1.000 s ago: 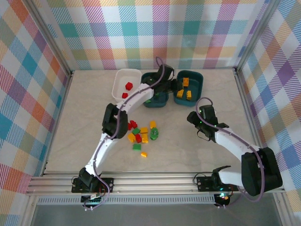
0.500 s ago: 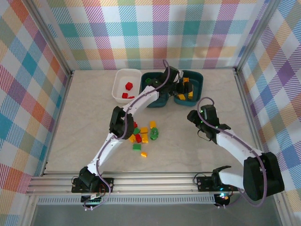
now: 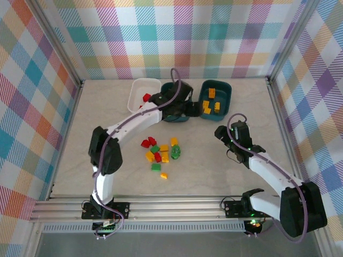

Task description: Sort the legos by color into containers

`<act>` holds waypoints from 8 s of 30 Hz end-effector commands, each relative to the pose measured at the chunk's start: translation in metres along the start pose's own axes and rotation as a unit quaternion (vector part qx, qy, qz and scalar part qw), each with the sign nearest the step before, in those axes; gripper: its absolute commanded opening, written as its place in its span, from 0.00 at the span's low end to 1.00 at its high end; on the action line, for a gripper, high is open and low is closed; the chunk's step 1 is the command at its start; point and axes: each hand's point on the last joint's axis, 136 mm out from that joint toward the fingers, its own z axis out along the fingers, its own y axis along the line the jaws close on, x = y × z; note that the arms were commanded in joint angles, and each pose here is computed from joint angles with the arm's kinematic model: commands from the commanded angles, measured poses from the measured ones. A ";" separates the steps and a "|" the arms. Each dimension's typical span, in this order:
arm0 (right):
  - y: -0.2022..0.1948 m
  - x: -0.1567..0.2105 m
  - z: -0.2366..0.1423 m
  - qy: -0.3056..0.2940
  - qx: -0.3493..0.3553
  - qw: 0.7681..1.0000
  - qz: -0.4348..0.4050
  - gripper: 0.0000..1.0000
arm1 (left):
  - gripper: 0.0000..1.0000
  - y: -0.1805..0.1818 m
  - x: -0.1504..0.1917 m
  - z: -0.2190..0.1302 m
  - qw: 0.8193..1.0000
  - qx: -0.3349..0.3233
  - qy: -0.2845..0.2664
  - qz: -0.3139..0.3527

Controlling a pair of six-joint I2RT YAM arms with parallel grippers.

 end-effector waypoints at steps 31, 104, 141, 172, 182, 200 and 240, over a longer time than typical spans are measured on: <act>0.005 0.002 0.008 0.006 -0.014 1.000 0.004 0.82 | 0.33 0.091 0.142 0.065 0.968 -0.190 0.161 0.033; 0.125 0.202 0.043 0.263 -0.016 0.922 -0.285 0.71 | 0.99 0.258 0.179 -0.134 0.923 -0.207 -0.162 -0.280; 0.221 0.011 0.105 0.086 -0.031 0.956 -0.279 0.33 | 0.99 0.218 0.236 -0.084 0.940 -0.030 -0.078 -0.332; 0.065 -0.111 0.120 0.096 0.129 0.968 -0.192 0.68 | 1.00 0.193 0.176 -0.109 0.971 -0.052 -0.081 -0.217; 0.027 -0.090 0.137 0.118 0.178 0.953 -0.217 0.42 | 0.94 0.184 0.176 -0.069 0.973 -0.086 0.009 -0.212; 0.045 -0.090 0.132 0.101 0.114 0.954 -0.256 0.21 | 0.94 0.174 0.165 -0.060 0.976 -0.097 0.019 -0.196; 0.030 -0.098 0.146 0.132 0.115 0.966 -0.190 0.31 | 0.94 0.163 0.141 -0.079 0.981 -0.093 0.000 -0.168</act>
